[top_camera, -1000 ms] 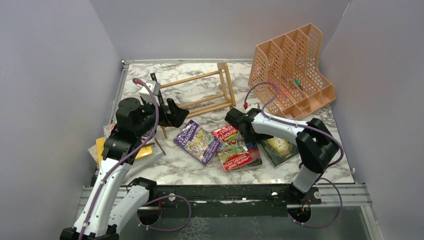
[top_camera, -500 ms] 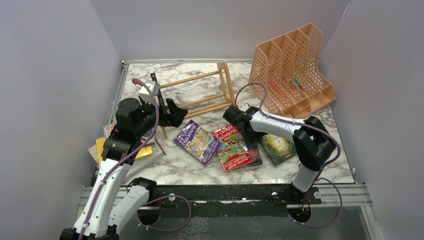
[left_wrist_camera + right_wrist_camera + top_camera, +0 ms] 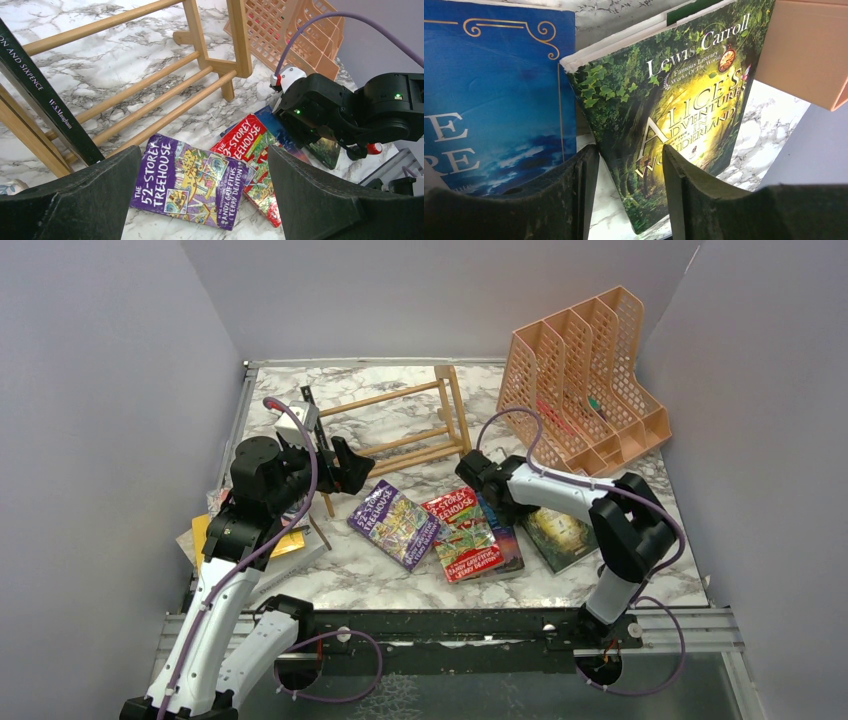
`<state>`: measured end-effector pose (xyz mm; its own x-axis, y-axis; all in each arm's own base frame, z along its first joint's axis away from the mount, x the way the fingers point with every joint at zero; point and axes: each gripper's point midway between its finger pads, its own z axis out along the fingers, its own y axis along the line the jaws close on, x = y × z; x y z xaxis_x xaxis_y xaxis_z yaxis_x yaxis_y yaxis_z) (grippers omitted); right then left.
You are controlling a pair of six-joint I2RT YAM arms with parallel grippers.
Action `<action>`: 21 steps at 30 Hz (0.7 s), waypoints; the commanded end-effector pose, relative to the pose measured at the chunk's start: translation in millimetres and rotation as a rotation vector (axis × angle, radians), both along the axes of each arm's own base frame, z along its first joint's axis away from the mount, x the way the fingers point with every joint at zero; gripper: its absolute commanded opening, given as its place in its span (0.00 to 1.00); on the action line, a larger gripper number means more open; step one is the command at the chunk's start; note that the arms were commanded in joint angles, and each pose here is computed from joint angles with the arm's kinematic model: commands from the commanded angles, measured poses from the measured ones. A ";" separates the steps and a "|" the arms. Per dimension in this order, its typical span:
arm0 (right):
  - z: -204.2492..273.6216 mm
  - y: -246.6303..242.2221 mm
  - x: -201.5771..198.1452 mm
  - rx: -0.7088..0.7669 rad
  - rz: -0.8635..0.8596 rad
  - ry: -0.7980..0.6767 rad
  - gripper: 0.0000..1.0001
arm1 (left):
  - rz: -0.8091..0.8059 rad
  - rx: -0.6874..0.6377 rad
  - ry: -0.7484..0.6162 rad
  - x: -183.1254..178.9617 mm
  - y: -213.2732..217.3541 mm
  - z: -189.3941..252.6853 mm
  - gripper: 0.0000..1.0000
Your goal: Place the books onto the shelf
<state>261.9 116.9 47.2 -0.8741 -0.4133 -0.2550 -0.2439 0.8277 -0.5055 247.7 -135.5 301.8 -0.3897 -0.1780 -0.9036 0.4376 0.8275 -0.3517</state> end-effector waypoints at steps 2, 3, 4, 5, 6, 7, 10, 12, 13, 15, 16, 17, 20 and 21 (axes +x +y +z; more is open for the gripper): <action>-4.1 3.8 11.2 0.014 0.016 -0.042 0.59 | 0.019 0.002 -0.018 -2.1 3.3 6.1 0.96; -6.2 4.5 10.6 0.017 0.019 -0.035 0.62 | 0.019 0.002 -0.017 -1.8 3.2 5.7 0.96; -8.6 4.7 10.1 0.014 0.022 -0.028 0.66 | 0.019 0.001 -0.015 -1.7 3.2 5.4 0.96; -11.6 4.1 9.4 0.005 0.026 -0.018 0.69 | 0.019 0.001 -0.014 -1.6 3.1 5.1 0.96; -14.3 3.7 9.1 -0.002 0.029 -0.010 0.70 | 0.019 0.001 -0.015 -1.7 3.1 5.2 0.96; -17.3 3.3 9.1 -0.010 0.032 -0.001 0.71 | 0.020 0.002 -0.013 -1.0 3.1 4.8 0.96; -23.8 4.8 11.4 -0.022 0.047 0.008 0.72 | 0.023 0.005 -0.012 -0.3 3.5 4.0 0.96; -25.9 5.0 15.6 -0.031 0.052 -0.006 0.71 | 0.025 0.006 -0.008 0.5 3.6 3.1 0.96; -27.0 5.2 17.5 -0.037 0.059 -0.011 0.71 | 0.026 0.007 -0.006 0.9 3.6 2.2 0.96; -28.8 4.8 21.6 -0.051 0.066 -0.024 0.71 | 0.026 0.008 -0.005 1.8 3.5 1.7 0.96; -29.1 4.7 23.2 -0.060 0.073 -0.028 0.70 | 0.027 0.008 -0.005 2.3 3.4 1.6 0.96; -29.2 5.0 24.9 -0.070 0.079 -0.037 0.68 | 0.027 0.008 -0.005 2.4 3.4 1.5 0.96; -25.0 10.2 28.2 -0.084 0.103 -0.063 0.59 | 0.029 0.009 -0.004 2.7 3.7 1.3 0.96; -21.7 14.0 29.0 -0.079 0.111 -0.073 0.53 | 0.030 0.007 -0.005 2.9 3.7 1.6 0.96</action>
<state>270.8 105.6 34.3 -0.8396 -0.5159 -0.1701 -0.3269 0.7299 -0.6002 249.8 -133.5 300.8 -0.3889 -0.1799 -0.9035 0.4245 0.8354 -0.3491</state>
